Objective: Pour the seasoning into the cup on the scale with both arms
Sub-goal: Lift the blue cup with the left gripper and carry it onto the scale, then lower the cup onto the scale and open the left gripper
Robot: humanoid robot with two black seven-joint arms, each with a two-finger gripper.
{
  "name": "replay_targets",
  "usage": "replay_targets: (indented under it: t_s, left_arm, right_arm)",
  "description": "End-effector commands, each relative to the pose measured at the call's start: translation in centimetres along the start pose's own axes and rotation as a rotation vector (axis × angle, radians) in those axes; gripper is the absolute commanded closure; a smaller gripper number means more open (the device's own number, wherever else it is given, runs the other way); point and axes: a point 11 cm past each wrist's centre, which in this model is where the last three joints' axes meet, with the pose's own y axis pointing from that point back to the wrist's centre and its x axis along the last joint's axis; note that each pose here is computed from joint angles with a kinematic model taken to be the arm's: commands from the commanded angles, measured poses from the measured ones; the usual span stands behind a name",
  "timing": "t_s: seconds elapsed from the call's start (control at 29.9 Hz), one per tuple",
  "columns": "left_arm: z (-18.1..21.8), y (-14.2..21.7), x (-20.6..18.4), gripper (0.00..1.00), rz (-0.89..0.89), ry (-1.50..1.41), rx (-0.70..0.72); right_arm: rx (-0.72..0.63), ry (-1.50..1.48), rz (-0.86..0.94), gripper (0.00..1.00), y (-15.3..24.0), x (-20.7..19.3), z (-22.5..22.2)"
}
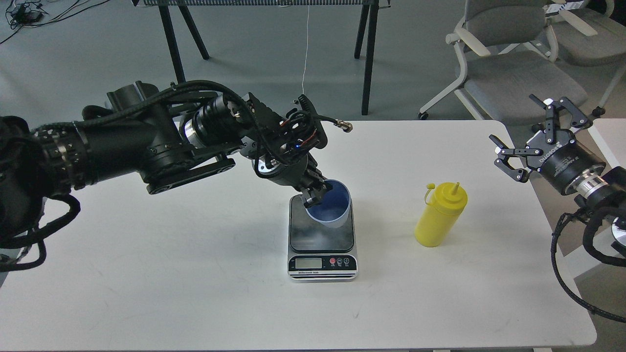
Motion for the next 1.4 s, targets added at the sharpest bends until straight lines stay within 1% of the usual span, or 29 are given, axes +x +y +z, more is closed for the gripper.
replay_targets:
  t_s: [0.0,0.33,0.63,0.77,0.97,1.07,1.37]
  left_arm:
    - [-0.1,-0.3,-0.8,1.00,-0.029,-0.003,0.003]
    - [-0.6,-0.6,-1.9,1.00,-0.048,0.019,0.017]
    - [-0.4,-0.8,-1.6,0.94,-0.043,0.019,0.010]
    - [-0.1,-1.1,-1.4,0.90,-0.044,0.013,0.002]
    - [0.1,-1.2,-1.4,0.78,-0.042,0.015,-0.002]
    - [0.3,-1.5,-1.2,0.74,-0.041,0.013,-0.008]
    - [-0.2,-1.5,-1.6,0.71,-0.044,0.031,0.004]
  right_arm:
    - [0.002,-0.001,-0.001,0.00,0.0,0.0,0.0]
    - [0.001,-0.002,-0.001,0.00,0.0,0.0,0.0]
    - [0.001,-0.002,-0.001,0.00,0.0,0.0,0.0]
    - [0.001,-0.002,-0.001,0.00,0.0,0.0,0.0]
    - [-0.002,-0.003,0.002,0.00,0.1,0.1,0.2]
    - [-0.003,-0.006,0.005,0.00,0.2,0.2,0.3]
    - [-0.007,-0.008,0.009,0.00,0.4,0.3,0.5]
